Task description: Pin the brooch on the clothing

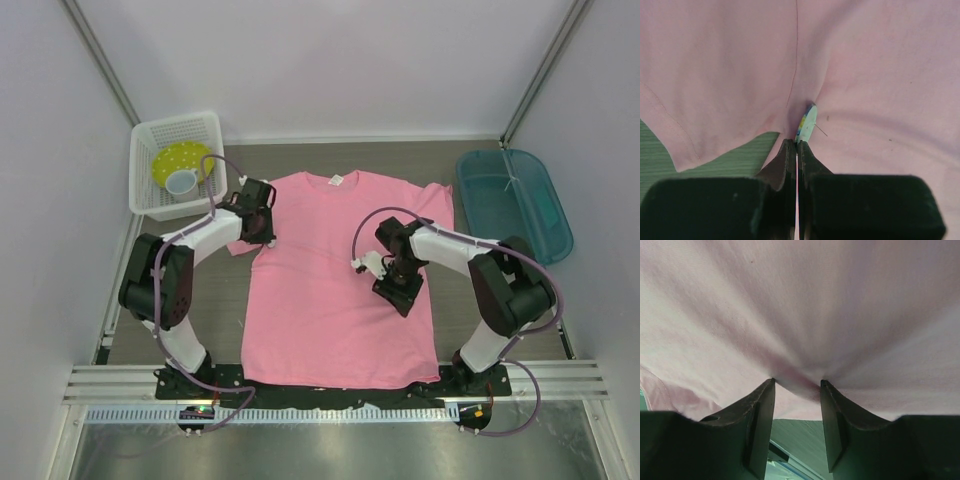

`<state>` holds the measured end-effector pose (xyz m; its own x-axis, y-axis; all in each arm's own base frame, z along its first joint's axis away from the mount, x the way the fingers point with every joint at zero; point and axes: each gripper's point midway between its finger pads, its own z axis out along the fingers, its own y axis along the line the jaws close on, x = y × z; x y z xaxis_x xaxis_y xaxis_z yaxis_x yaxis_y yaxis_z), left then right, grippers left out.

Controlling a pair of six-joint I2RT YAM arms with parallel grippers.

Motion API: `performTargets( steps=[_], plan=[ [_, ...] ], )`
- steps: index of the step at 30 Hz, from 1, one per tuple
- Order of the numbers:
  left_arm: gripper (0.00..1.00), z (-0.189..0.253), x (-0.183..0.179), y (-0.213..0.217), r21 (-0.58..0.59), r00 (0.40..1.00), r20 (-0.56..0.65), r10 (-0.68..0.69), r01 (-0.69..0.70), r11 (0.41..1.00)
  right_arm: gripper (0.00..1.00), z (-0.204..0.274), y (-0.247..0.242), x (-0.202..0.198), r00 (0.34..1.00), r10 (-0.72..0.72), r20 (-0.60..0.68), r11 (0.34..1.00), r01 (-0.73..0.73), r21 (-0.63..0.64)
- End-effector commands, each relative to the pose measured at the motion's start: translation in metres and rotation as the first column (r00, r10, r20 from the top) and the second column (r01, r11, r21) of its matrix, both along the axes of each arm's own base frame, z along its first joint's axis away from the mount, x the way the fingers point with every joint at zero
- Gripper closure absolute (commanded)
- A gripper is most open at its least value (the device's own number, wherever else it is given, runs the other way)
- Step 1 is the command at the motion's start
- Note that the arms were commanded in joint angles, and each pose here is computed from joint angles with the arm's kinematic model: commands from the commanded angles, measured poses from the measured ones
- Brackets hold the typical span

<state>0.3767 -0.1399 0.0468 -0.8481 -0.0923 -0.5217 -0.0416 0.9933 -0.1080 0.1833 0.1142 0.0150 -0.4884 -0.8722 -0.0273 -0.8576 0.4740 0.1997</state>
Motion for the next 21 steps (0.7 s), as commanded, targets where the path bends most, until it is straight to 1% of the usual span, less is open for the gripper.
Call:
performTargets(
  steps=[1, 3, 5, 6, 7, 8, 10, 11, 13, 14, 15, 16, 17, 18, 19, 21],
  plan=[
    [1.00, 0.009, -0.017, 0.003, -0.018, 0.999, -0.003, -0.054, 0.054, 0.998, 0.53, 0.003, -0.002, -0.002, 0.999, 0.047, -0.023, 0.999, -0.047, -0.025],
    [1.00, 0.023, -0.016, -0.003, -0.054, 0.997, 0.029, -0.078, 0.079, 0.995, 0.53, 0.013, 0.009, 0.006, 0.999, 0.045, 0.004, 0.999, -0.045, 0.015],
    [1.00, 0.035, -0.013, -0.008, -0.074, 0.993, 0.064, -0.096, 0.101, 0.992, 0.51, 0.037, 0.032, 0.031, 0.995, 0.022, 0.097, 0.994, -0.032, 0.108],
    [1.00, 0.048, -0.008, -0.011, -0.087, 0.989, 0.108, -0.102, 0.112, 0.990, 0.49, 0.048, 0.041, 0.041, 0.991, 0.006, 0.137, 0.989, -0.027, 0.148],
    [1.00, 0.054, -0.005, -0.012, -0.081, 0.985, 0.130, -0.112, 0.123, 0.989, 0.46, 0.066, 0.055, 0.058, 0.980, -0.034, 0.194, 0.979, -0.006, 0.204],
    [1.00, 0.059, -0.002, -0.014, -0.072, 0.982, 0.149, -0.116, 0.128, 0.989, 0.45, 0.084, 0.069, 0.081, 0.952, -0.075, 0.296, 0.963, -0.007, 0.268],
    [1.00, 0.073, 0.010, -0.011, -0.058, 0.976, 0.196, -0.099, 0.112, 0.992, 0.41, 0.120, 0.089, 0.113, 0.897, -0.178, 0.405, 0.932, 0.021, 0.363],
    [1.00, 0.077, 0.013, -0.011, -0.055, 0.973, 0.210, -0.093, 0.107, 0.993, 0.41, 0.144, 0.099, 0.137, 0.838, -0.234, 0.493, 0.907, 0.005, 0.422],
    [1.00, 0.094, 0.023, -0.009, -0.042, 0.960, 0.268, -0.076, 0.090, 0.995, 0.38, 0.176, 0.113, 0.158, 0.771, -0.330, 0.545, 0.858, 0.004, 0.514],
    [1.00, 0.098, 0.026, -0.007, -0.035, 0.955, 0.287, -0.071, 0.085, 0.996, 0.35, 0.199, 0.122, 0.177, 0.700, -0.399, 0.592, 0.817, -0.022, 0.577],
    [1.00, 0.103, 0.029, -0.006, -0.029, 0.950, 0.305, -0.064, 0.076, 0.997, 0.30, 0.213, 0.124, 0.185, 0.652, -0.462, 0.601, 0.786, -0.014, 0.618],
    [1.00, 0.109, 0.033, -0.002, -0.019, 0.942, 0.334, -0.046, 0.055, 0.998, 0.19, 0.216, 0.124, 0.192, 0.620, -0.514, 0.593, 0.762, 0.013, 0.647],
    [1.00, 0.111, 0.033, 0.000, -0.012, 0.939, 0.340, -0.042, 0.049, 0.999, 0.13, 0.227, 0.129, 0.203, 0.575, -0.603, 0.552, 0.700, 0.051, 0.712],
    [1.00, 0.111, 0.034, 0.002, -0.007, 0.938, 0.343, -0.037, 0.042, 0.999, 0.12, 0.219, 0.130, 0.211, 0.555, -0.632, 0.541, 0.689, 0.083, 0.720],
    [1.00, 0.112, 0.034, 0.003, -0.005, 0.937, 0.347, -0.032, 0.036, 0.999, 0.13, 0.220, 0.136, 0.217, 0.553, -0.649, 0.523, 0.668, 0.084, 0.739],
    [1.00, 0.110, 0.034, 0.007, 0.001, 0.939, 0.344, -0.009, 0.009, 1.000, 0.16, 0.213, 0.150, 0.224, 0.583, -0.678, 0.448, 0.628, 0.141, 0.766]
  ],
)
